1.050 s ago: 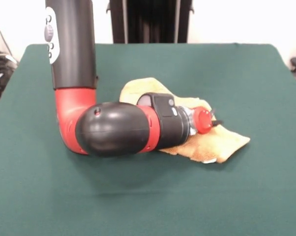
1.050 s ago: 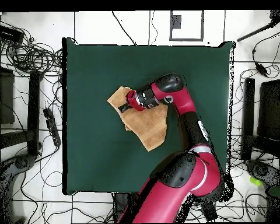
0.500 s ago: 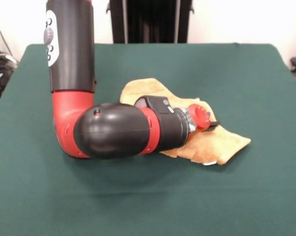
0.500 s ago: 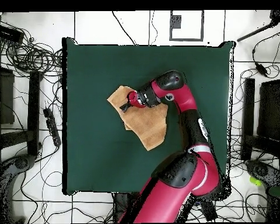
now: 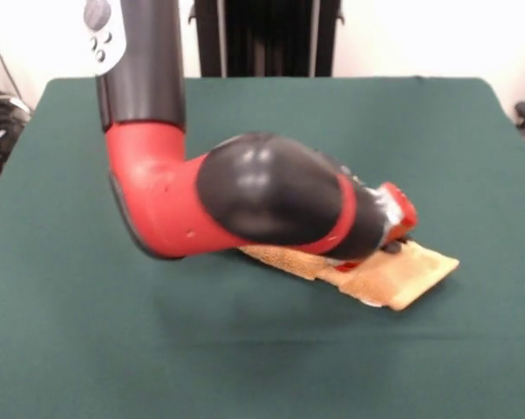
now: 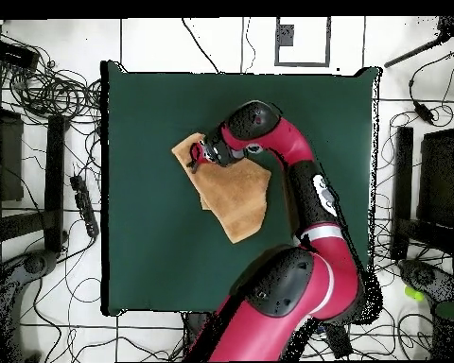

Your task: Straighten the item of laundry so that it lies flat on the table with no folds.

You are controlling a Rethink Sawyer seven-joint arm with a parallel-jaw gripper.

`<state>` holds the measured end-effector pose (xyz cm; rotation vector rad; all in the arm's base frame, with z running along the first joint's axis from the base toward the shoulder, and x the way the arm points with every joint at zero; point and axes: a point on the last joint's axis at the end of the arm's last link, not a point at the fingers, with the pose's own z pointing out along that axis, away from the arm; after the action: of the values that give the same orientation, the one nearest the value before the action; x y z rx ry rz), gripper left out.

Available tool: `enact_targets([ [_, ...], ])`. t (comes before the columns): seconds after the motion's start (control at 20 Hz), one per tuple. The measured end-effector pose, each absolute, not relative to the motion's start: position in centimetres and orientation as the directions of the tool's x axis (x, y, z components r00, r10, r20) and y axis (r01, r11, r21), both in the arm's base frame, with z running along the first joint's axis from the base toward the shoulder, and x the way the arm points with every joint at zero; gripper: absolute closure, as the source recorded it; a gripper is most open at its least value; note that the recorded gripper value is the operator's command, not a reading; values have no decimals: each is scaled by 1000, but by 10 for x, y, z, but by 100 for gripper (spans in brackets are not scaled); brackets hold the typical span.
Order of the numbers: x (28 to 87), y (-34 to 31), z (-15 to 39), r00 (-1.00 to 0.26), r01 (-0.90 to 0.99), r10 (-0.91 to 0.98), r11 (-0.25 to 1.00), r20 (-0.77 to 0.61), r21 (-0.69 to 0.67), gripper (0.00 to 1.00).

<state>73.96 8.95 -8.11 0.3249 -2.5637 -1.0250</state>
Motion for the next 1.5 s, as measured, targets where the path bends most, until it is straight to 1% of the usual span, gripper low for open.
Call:
enact_targets([
  [0.1, 746, 98, -77, -918, -114, -337, 730, 210, 674, 100],
  [0.2, 761, 121, -68, -933, -184, -334, 763, 135, 619, 100],
  [0.35, 779, 158, -60, -933, -263, -353, 792, 62, 552, 100],
  [0.7, 798, 231, -43, -898, -400, -441, 812, -4, 425, 100],
  [0.9, 800, 260, -32, -884, -439, -467, 811, -24, 388, 100],
  [1.1, 798, 263, -29, -879, -448, -476, 815, -16, 366, 100],
  [1.5, 803, 219, -37, -892, -424, -452, 849, 18, 316, 100],
])
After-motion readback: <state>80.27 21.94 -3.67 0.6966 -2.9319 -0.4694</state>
